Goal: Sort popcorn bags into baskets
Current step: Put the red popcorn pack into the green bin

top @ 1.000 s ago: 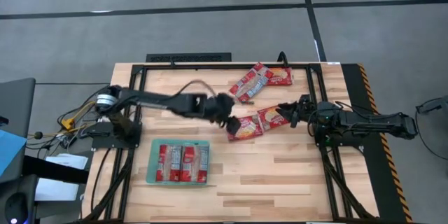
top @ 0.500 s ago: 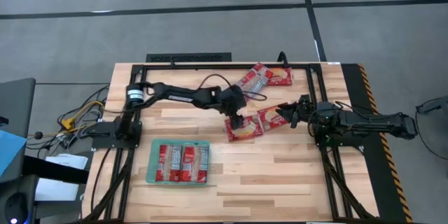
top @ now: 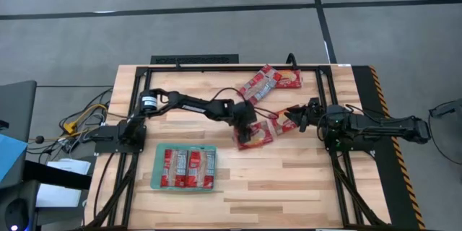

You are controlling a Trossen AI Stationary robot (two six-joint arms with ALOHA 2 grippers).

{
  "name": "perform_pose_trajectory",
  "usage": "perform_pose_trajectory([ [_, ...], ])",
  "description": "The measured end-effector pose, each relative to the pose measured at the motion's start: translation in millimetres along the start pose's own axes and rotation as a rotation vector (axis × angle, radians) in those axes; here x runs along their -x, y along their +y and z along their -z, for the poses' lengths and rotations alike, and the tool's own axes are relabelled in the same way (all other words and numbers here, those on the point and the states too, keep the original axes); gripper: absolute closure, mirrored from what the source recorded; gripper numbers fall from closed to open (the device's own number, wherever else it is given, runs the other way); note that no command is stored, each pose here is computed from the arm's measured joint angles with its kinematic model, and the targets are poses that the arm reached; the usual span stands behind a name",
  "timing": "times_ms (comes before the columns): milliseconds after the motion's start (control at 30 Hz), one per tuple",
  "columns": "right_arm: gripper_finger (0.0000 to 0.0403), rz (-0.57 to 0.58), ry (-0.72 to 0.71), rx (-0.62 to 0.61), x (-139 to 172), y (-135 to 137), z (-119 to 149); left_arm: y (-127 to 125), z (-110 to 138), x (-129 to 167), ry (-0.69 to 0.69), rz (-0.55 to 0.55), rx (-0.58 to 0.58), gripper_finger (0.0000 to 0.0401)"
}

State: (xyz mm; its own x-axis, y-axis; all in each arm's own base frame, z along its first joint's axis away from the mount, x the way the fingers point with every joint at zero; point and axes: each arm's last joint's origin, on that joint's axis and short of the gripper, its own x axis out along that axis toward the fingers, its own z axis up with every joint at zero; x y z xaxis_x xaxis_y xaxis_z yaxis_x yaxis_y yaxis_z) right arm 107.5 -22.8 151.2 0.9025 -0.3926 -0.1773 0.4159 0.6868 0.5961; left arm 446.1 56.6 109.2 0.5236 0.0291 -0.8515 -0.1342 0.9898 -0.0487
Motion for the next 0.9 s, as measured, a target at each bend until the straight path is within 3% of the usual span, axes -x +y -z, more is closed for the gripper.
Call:
perform_pose_trajectory([
  [167, 0.0154, 0.000, 0.000, -0.007, 0, 0, 0, 0, 2, -1, 0.006, 0.016, 0.091, 0.0367],
  [200, 0.0154, 0.000, -0.001, -0.010, 0, 0, 0, 0, 2, 0, 0.003, 0.011, 0.123, 0.0380],
  [500, 0.0154, 0.000, -0.001, -0.017, 0, 0, 0, 0, -13, 28, -0.026, 0.013, 0.324, 0.0398],
  [900, 0.0154, 0.000, -0.001, -0.018, 0, 0, 0, -31, -27, 107, -0.065, -0.036, 0.537, 0.0401],
])
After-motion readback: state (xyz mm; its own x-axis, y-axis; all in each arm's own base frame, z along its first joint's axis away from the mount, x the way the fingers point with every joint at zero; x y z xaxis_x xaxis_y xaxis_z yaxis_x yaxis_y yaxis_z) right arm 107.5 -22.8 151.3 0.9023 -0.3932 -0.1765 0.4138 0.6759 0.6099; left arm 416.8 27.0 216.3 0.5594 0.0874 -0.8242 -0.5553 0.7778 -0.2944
